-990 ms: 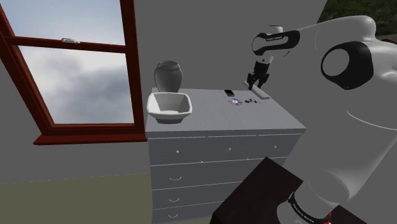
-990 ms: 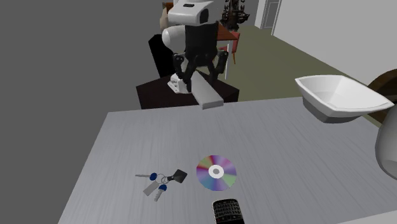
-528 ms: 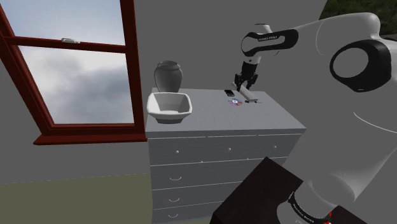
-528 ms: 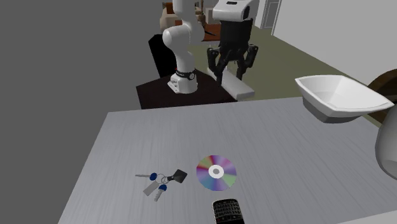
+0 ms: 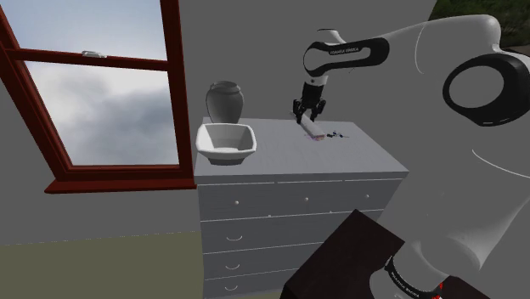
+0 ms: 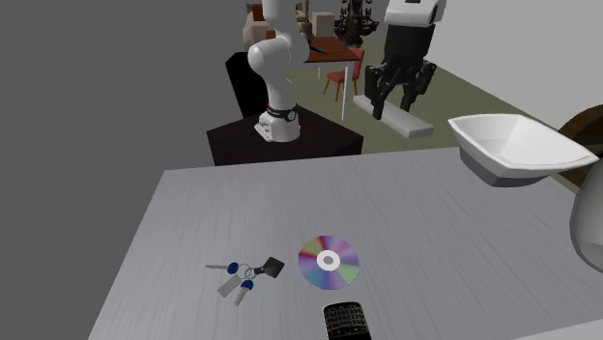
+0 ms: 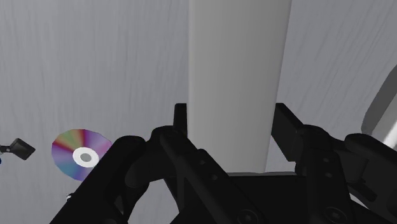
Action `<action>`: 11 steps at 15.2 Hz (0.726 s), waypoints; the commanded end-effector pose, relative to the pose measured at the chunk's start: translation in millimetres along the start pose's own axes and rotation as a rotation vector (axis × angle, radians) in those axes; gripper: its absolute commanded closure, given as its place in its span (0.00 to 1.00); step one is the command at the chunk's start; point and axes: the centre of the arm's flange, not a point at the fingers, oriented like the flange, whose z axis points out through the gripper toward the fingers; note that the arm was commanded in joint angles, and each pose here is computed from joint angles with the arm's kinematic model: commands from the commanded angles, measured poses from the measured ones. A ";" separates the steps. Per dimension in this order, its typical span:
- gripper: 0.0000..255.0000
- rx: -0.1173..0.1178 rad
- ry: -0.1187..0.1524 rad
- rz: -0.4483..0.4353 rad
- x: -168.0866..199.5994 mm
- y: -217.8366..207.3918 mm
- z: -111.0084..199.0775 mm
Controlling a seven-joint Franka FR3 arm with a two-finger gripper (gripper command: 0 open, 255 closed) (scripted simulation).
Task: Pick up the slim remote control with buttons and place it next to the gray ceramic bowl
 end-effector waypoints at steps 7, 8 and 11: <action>1.00 0.000 0.000 0.002 -2.5 -29.0 30.8; 1.00 0.000 0.000 0.002 -2.6 -29.1 36.1; 1.00 0.000 0.000 0.002 -2.7 -29.4 51.9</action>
